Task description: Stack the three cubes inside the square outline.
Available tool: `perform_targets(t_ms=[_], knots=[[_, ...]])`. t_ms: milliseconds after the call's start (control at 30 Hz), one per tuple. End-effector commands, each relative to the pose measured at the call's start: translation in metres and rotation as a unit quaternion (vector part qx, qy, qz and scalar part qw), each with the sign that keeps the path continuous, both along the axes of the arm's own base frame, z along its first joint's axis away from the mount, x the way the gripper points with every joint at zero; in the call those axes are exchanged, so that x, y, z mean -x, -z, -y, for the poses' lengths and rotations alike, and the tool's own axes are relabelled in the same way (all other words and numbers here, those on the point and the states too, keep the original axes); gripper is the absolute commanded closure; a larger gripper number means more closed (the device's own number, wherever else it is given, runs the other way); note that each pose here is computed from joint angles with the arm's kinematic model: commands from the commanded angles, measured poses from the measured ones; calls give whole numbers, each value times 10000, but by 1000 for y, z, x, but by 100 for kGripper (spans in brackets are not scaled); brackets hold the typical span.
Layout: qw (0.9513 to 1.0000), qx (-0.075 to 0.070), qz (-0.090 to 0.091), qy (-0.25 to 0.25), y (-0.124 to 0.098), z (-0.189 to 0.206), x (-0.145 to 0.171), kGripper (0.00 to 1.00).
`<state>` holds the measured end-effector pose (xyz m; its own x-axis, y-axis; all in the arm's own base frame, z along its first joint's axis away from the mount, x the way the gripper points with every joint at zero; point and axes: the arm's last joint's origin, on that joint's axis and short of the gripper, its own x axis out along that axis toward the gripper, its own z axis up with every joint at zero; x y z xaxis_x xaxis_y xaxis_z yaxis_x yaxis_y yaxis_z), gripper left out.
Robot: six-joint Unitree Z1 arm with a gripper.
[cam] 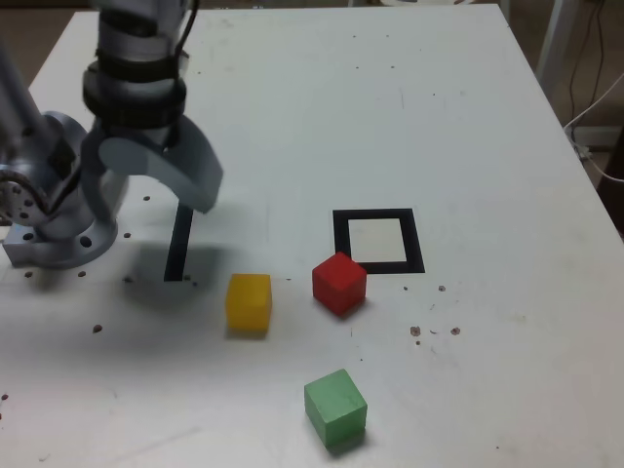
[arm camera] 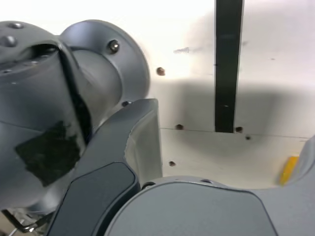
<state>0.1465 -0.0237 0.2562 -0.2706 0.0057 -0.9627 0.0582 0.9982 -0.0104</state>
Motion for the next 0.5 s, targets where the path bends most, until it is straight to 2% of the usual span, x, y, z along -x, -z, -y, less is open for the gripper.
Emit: perform_targets(t_ms=[0,233,467], knots=[[10000,-43,38,77,-1,2,-6,0],[9988,-69,191,436,-9,13,-28,0],[9942,-81,432,983,-26,33,-52,0]])
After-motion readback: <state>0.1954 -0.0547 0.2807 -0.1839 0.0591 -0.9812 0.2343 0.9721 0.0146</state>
